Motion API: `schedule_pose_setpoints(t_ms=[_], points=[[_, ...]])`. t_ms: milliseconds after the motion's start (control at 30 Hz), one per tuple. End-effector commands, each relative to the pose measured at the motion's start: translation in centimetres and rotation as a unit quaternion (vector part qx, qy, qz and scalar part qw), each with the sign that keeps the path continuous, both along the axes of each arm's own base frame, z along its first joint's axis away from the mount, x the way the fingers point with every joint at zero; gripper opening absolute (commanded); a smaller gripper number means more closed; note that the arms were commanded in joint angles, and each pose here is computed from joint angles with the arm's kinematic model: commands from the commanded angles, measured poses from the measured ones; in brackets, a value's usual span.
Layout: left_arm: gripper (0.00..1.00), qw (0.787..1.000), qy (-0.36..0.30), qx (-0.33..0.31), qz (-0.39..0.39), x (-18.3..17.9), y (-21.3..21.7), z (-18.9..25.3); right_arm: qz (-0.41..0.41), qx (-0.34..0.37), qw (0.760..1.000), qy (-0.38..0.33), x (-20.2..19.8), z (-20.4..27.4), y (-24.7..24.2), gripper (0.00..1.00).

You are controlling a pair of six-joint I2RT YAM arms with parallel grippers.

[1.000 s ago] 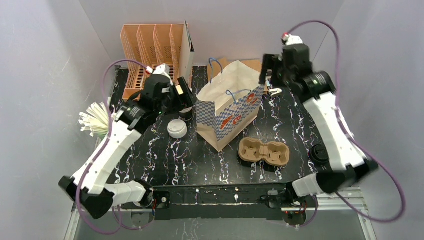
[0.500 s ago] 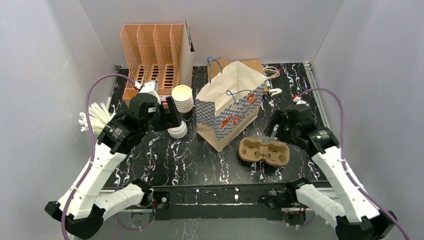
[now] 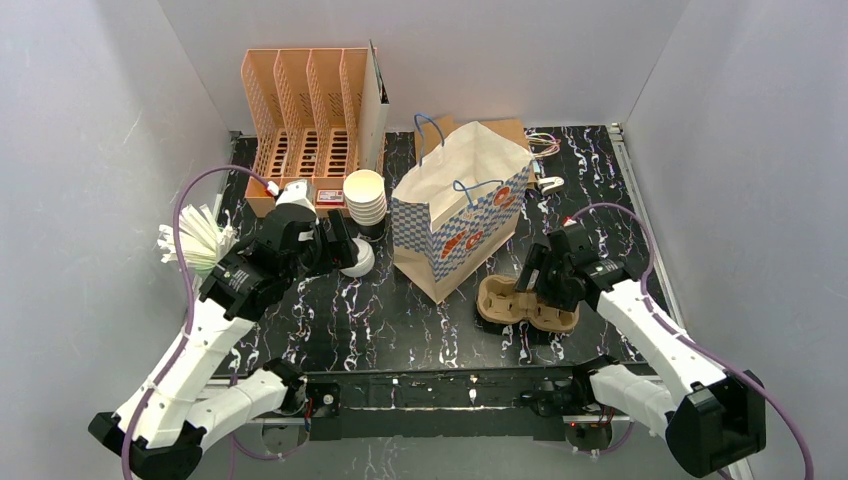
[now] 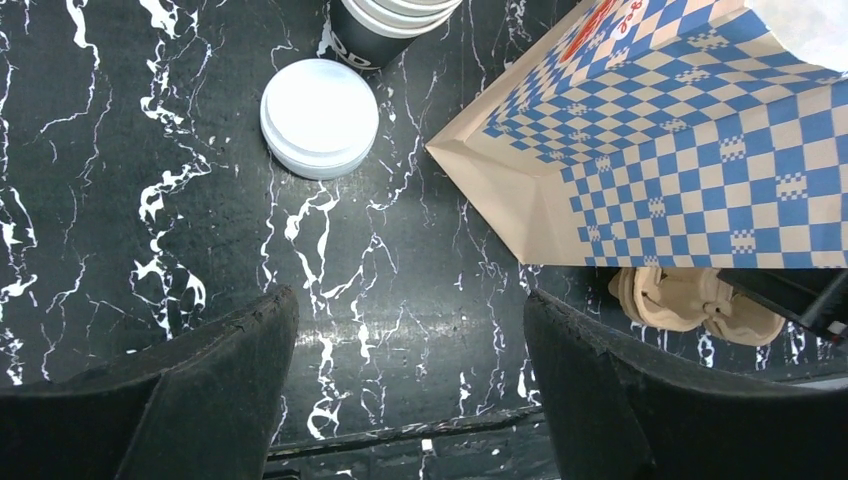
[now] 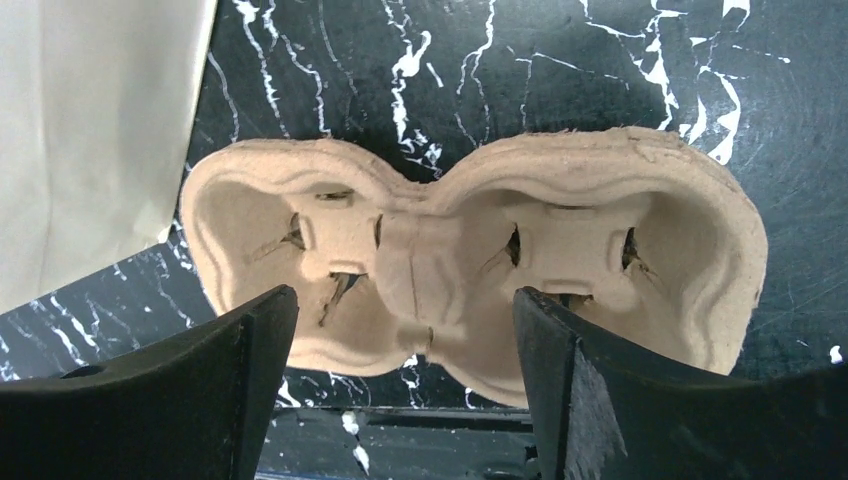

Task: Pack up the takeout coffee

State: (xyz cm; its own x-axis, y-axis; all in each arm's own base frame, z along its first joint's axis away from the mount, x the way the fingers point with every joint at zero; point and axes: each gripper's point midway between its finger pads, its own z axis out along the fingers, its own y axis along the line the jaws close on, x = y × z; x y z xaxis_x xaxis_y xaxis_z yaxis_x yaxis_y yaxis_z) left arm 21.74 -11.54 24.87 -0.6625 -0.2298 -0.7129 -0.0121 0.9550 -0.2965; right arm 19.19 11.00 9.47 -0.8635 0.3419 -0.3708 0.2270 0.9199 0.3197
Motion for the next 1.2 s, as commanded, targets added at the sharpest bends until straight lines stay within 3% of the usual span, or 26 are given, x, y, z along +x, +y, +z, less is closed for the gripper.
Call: schedule_pose_setpoints(t_ms=[0, 333, 533, 700, 900, 1167], points=[[0.81, 0.999, -0.024, -0.012, 0.021, 0.2, 0.6, 0.4, -0.038, -0.007, 0.999, -0.022, 1.5, -1.1, -0.3, 0.84], [0.80, 0.999, -0.021, -0.012, 0.035, 0.0, 1.0, -0.8, -0.057, -0.056, 0.997, -0.012, 2.6, -3.1, -1.5, 0.73], [0.80, 0.998, -0.029, -0.006, 0.050, 0.5, 1.4, -0.9, -0.129, -0.141, 0.980, -0.059, 4.9, -1.8, -5.1, 0.64], [0.77, 0.997, -0.037, 0.003, 0.075, 1.2, 2.0, -1.0, -0.179, -0.170, 0.965, -0.083, 8.2, -0.6, -7.3, 0.55], [0.75, 0.997, -0.013, 0.015, 0.079, 2.2, 1.4, -2.6, -0.216, -0.125, 0.965, -0.083, 13.6, -0.2, -9.0, 0.52], [0.72, 0.994, -0.003, -0.027, 0.102, 2.3, 0.6, -4.0, -0.235, -0.088, 0.962, -0.110, 20.2, 2.8, -11.4, 0.54]])
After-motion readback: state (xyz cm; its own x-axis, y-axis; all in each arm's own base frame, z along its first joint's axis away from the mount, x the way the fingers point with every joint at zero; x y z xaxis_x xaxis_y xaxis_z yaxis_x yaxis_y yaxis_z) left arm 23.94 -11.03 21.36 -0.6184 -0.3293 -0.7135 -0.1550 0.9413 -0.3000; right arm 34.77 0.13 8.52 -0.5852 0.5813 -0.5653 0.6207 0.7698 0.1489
